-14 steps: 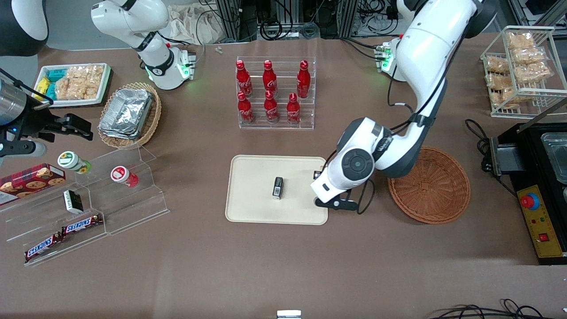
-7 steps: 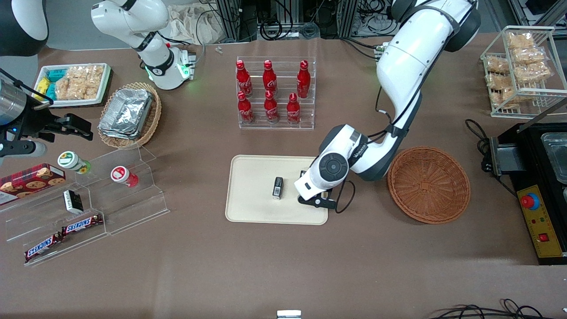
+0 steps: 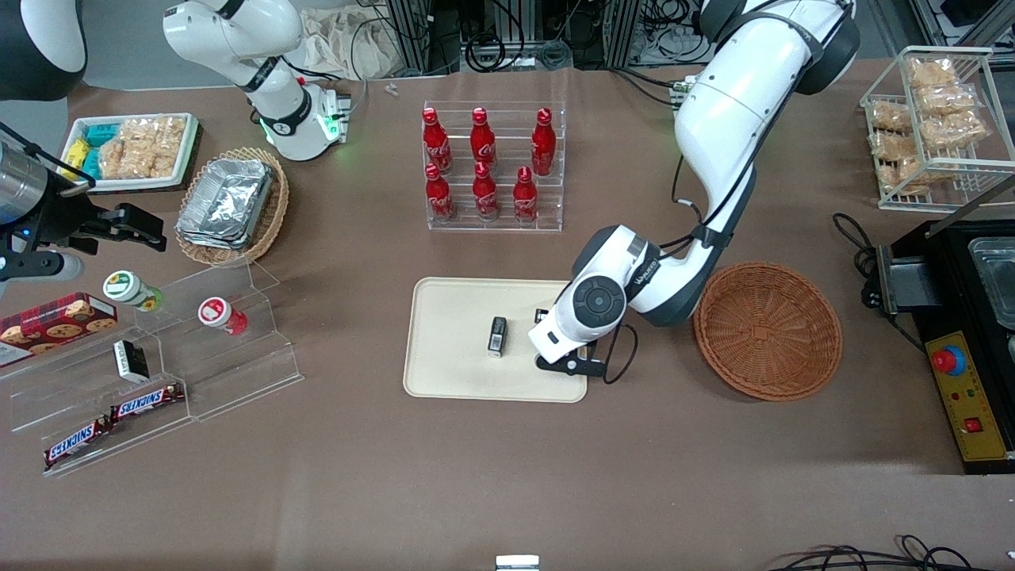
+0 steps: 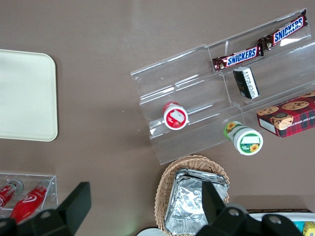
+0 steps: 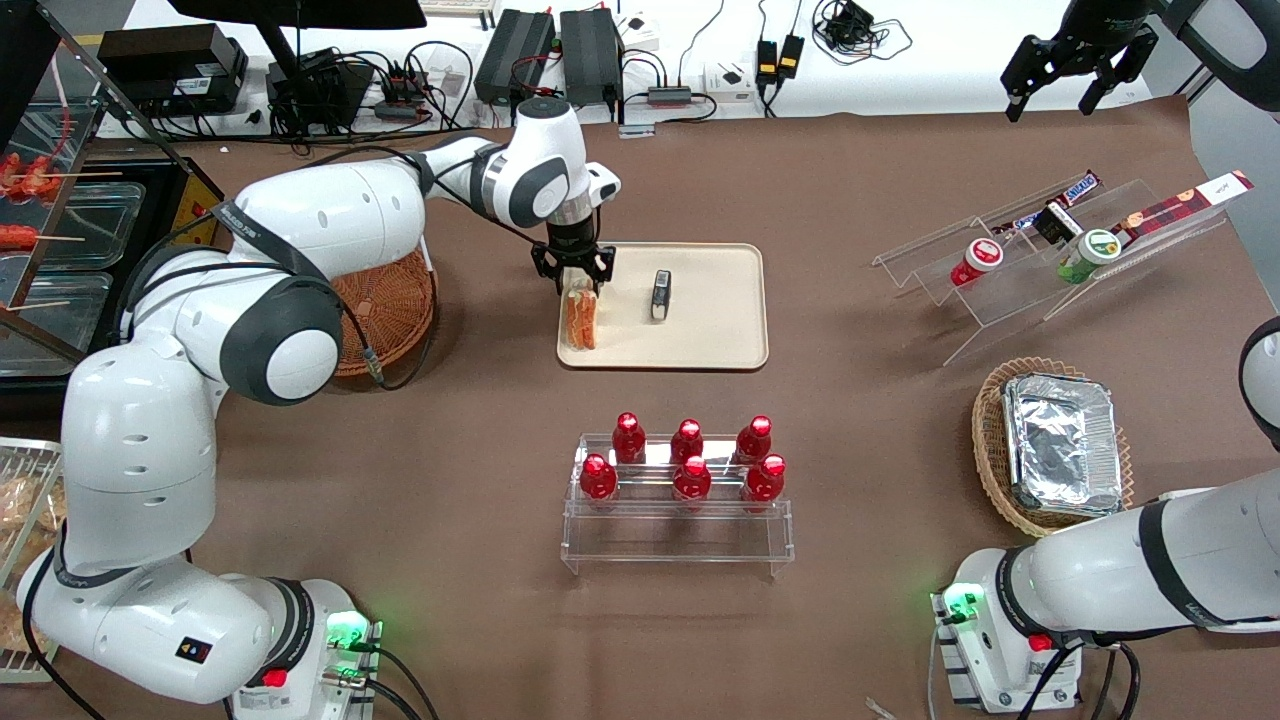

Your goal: Place sandwich from basket to tray

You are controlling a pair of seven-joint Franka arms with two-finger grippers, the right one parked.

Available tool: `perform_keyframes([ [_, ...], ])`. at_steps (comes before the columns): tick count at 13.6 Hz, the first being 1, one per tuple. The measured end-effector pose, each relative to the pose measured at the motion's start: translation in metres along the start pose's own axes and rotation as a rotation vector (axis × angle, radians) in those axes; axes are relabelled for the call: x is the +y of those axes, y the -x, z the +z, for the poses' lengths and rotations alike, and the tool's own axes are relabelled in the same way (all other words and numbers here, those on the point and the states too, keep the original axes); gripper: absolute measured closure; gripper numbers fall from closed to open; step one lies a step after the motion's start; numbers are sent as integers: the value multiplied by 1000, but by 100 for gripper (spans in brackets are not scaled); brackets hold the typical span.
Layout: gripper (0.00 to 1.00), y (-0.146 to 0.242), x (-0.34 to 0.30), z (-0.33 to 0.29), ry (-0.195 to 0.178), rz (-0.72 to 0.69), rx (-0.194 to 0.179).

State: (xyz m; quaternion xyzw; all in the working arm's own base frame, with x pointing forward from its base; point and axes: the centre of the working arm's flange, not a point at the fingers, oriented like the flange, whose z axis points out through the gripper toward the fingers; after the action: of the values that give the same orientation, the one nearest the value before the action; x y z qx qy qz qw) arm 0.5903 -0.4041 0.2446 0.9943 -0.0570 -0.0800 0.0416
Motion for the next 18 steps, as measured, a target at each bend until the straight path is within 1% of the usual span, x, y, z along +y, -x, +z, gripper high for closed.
perform_keyframes([
  [1, 15, -5, -12, -13, -6, -19, 0],
  [2, 4, -9, -30, -29, -15, -42, -12],
  [3, 0, -12, -50, -47, -25, -65, -27],
  [4, 0, -14, -72, -68, -33, -79, -41],
  [5, 0, -15, -96, -92, -38, -88, -49],
  [6, 0, -15, -120, -115, -39, -94, -49],
  [10, 0, -8, -218, -205, -28, -93, 0],
  [13, 0, 6, -288, -260, -23, -83, 52],
  [16, 0, 23, -327, -300, -26, -103, 107],
  [17, 0, 28, -335, -308, -27, -116, 115],
  [18, 0, 32, -341, -313, -28, -125, 111],
])
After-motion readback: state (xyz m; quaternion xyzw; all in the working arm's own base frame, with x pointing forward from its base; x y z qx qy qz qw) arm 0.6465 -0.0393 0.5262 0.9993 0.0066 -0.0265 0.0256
